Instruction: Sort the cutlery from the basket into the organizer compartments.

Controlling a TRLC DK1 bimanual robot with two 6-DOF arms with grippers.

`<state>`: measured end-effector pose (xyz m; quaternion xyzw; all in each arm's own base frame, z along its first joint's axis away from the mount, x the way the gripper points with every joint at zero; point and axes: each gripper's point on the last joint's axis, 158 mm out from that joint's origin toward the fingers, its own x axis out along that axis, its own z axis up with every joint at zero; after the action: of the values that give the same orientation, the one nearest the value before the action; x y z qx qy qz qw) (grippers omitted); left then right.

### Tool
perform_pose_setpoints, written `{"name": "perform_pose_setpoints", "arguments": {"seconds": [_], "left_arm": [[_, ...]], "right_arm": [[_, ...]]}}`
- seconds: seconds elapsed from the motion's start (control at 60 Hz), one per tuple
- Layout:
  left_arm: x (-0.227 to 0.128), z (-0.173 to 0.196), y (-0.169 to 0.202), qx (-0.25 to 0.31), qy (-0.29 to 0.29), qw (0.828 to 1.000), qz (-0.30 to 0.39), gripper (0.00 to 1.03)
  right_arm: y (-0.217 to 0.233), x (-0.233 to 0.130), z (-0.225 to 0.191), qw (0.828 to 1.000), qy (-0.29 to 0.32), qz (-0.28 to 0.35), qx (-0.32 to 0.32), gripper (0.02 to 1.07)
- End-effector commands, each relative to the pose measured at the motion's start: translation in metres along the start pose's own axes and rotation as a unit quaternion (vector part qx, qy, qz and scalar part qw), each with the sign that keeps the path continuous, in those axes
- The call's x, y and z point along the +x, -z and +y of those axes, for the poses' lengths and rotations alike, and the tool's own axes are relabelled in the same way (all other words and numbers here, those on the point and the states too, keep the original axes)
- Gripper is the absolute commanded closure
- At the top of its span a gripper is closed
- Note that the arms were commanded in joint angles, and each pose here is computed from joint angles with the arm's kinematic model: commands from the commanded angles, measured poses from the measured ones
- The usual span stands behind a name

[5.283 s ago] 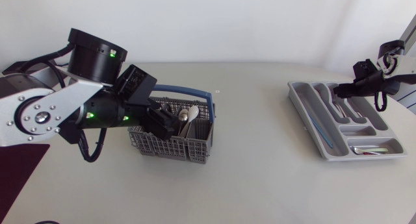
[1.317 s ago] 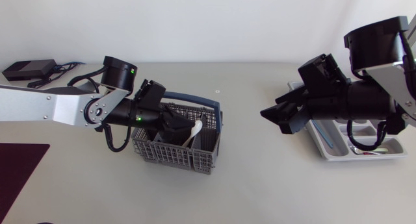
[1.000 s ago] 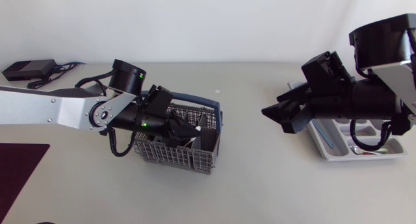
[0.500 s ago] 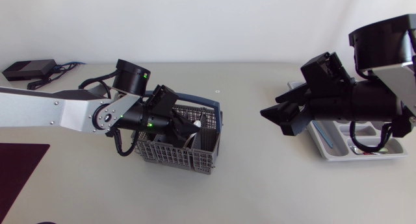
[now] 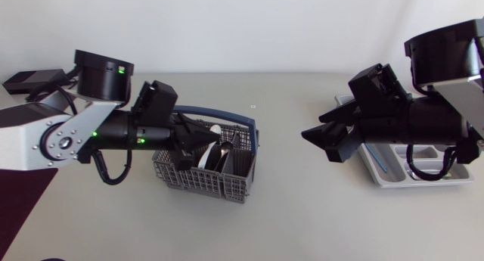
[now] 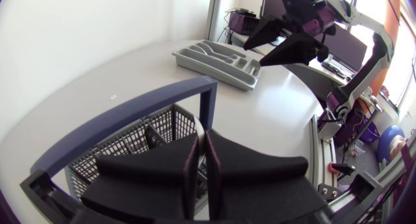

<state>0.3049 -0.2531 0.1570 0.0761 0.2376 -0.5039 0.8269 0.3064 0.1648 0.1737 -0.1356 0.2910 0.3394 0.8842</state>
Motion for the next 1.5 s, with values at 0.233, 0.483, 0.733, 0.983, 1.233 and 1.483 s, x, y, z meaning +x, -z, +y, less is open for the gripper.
{"name": "perform_pose_setpoints", "arguments": {"seconds": [0.233,0.483,0.733,0.983,1.233,1.483], "left_arm": [[-0.052,-0.022,-0.05,-0.017,0.009,0.996,-0.083,1.0],[-0.062,-0.051,-0.097,-0.035,0.066,0.988,-0.136,1.0],[-0.055,-0.069,-0.126,-0.07,0.109,0.979,-0.155,1.0],[-0.053,-0.077,-0.132,-0.083,0.136,0.975,-0.157,1.0],[-0.055,-0.072,-0.13,-0.086,0.142,0.973,-0.157,1.0],[-0.055,-0.067,-0.128,-0.094,0.145,0.972,-0.161,1.0]], "right_arm": [[-0.014,-0.009,0.043,0.998,-0.043,-0.021,-0.032,0.31],[-0.043,-0.017,0.09,0.991,-0.096,-0.059,-0.07,0.31],[-0.073,-0.007,0.118,0.984,-0.13,-0.092,-0.082,0.31],[-0.101,0.0,0.13,0.976,-0.159,-0.123,-0.084,0.32],[-0.115,0.0,0.139,0.971,-0.177,-0.136,-0.083,0.57],[-0.116,-0.001,0.149,0.968,-0.19,-0.135,-0.088,0.87]]}}
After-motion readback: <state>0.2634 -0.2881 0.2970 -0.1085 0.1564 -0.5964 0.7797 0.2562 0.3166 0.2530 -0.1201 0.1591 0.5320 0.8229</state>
